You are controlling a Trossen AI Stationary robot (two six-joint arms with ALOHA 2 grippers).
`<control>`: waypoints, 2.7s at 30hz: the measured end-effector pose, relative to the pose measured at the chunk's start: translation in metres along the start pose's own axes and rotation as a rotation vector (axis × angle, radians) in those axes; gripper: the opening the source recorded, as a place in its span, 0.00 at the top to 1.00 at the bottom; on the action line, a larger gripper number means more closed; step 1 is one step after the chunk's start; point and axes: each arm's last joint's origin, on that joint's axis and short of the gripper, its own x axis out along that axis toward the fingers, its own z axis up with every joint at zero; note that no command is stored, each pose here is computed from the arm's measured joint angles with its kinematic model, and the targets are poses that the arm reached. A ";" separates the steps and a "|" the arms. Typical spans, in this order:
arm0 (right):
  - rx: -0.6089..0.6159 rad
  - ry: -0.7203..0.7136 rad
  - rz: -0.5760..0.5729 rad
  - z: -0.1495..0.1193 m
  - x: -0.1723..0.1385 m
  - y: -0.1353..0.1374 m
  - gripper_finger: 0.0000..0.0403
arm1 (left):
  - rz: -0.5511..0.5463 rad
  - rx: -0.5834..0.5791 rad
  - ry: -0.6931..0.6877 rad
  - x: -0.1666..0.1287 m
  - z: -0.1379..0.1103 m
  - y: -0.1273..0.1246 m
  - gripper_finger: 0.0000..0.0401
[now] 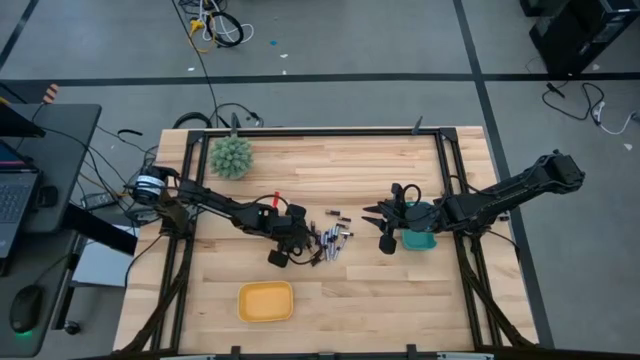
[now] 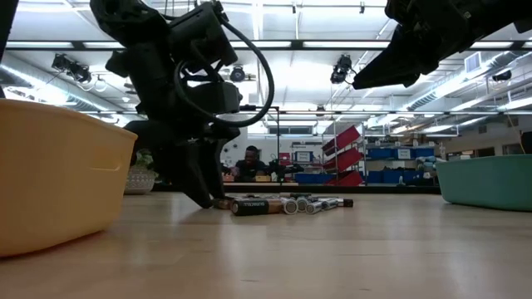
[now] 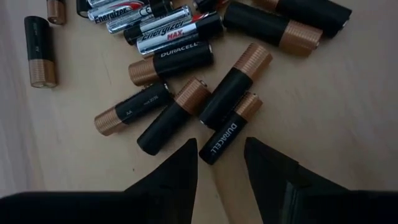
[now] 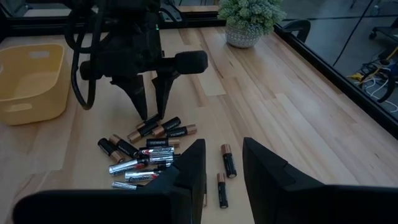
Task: Sort batteries
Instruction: Put the black battery into the yellow bin
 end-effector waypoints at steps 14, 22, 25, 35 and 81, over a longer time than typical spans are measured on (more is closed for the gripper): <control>0.000 0.000 0.000 0.000 0.000 0.000 0.77 | -0.006 -0.001 0.012 0.000 -0.001 0.000 0.66; 0.001 0.000 0.000 0.000 0.000 0.000 0.77 | -0.008 -0.029 0.034 0.000 -0.003 -0.001 0.66; 0.001 0.000 0.000 0.000 0.000 0.000 0.78 | -0.007 -0.031 0.037 0.000 -0.003 -0.001 0.66; 0.001 0.000 0.000 0.000 0.000 0.000 0.78 | -0.018 -0.031 0.038 0.000 -0.004 -0.001 0.66; 0.000 0.000 0.000 0.000 0.000 0.000 0.78 | -0.072 -0.098 0.062 -0.001 -0.007 -0.004 0.66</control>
